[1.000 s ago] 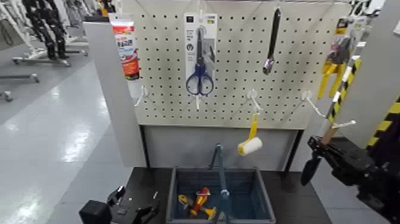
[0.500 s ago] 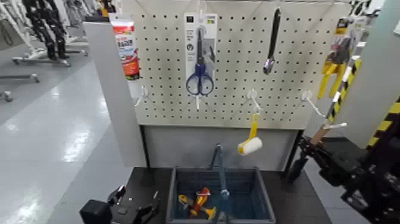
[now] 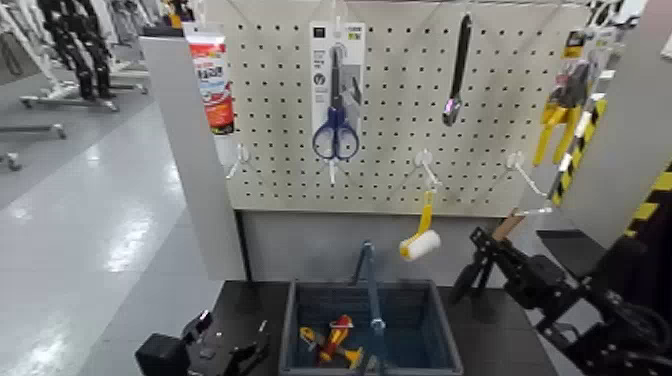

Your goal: Put the tool with the wooden handle into the crate.

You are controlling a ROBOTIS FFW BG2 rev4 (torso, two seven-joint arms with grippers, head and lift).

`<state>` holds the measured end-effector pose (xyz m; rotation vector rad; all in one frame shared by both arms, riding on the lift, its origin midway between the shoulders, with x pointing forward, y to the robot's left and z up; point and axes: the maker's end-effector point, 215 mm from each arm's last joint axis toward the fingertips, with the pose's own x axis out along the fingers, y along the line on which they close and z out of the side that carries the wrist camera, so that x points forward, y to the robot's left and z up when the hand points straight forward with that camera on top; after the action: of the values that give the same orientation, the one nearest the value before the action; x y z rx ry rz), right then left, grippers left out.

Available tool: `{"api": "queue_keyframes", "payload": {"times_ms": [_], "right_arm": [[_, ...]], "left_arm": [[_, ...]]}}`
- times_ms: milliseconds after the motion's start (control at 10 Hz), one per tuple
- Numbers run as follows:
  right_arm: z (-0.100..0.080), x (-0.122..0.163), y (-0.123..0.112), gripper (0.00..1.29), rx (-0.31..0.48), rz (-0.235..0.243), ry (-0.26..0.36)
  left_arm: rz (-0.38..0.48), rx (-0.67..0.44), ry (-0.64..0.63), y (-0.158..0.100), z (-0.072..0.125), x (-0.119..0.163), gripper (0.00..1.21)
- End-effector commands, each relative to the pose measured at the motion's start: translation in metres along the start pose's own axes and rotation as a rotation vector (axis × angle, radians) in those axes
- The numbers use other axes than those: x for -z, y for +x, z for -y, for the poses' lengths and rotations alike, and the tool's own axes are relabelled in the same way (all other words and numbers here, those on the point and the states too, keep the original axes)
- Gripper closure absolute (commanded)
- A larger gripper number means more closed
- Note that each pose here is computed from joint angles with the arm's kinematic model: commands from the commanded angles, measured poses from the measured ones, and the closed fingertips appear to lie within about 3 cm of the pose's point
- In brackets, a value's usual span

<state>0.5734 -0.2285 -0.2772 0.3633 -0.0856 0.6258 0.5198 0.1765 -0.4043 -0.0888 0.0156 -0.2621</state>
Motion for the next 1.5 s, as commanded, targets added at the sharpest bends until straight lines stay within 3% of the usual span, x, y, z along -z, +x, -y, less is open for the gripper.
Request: {"api": "queue_keyframes", "payload": {"times_ms": [100,400,600,1000,1200,1400,1500], "right_arm": [[-0.015,0.028,0.018,1.23,-0.029,-0.004,0.073],[-0.030,0.066,0.033,1.23,-0.048,-0.018,0.187],[-0.043,0.097,0.041,1.23,-0.062,-0.058,0.247],[-0.065,0.133,0.052,1.22,-0.090,-0.153,0.271],[-0.068,0.133,0.053,1.05,-0.100,-0.159,0.264],[-0.071,0.130,0.052,0.46,-0.119,-0.162,0.239],[-0.070,0.128,0.050,0.32,-0.123,-0.162,0.232]], "left_arm": [[0.001,0.003,0.001,0.002,0.001,-0.001,0.11],[0.000,0.003,0.000,0.001,0.001,0.000,0.11],[0.000,0.004,0.000,0.001,0.001,0.000,0.11],[0.000,0.004,0.000,0.001,0.000,0.000,0.11],[-0.001,0.002,-0.001,0.001,-0.001,0.001,0.11],[0.001,0.002,-0.003,0.000,0.000,0.000,0.11],[0.000,0.000,-0.004,-0.001,-0.001,0.001,0.11]]}}
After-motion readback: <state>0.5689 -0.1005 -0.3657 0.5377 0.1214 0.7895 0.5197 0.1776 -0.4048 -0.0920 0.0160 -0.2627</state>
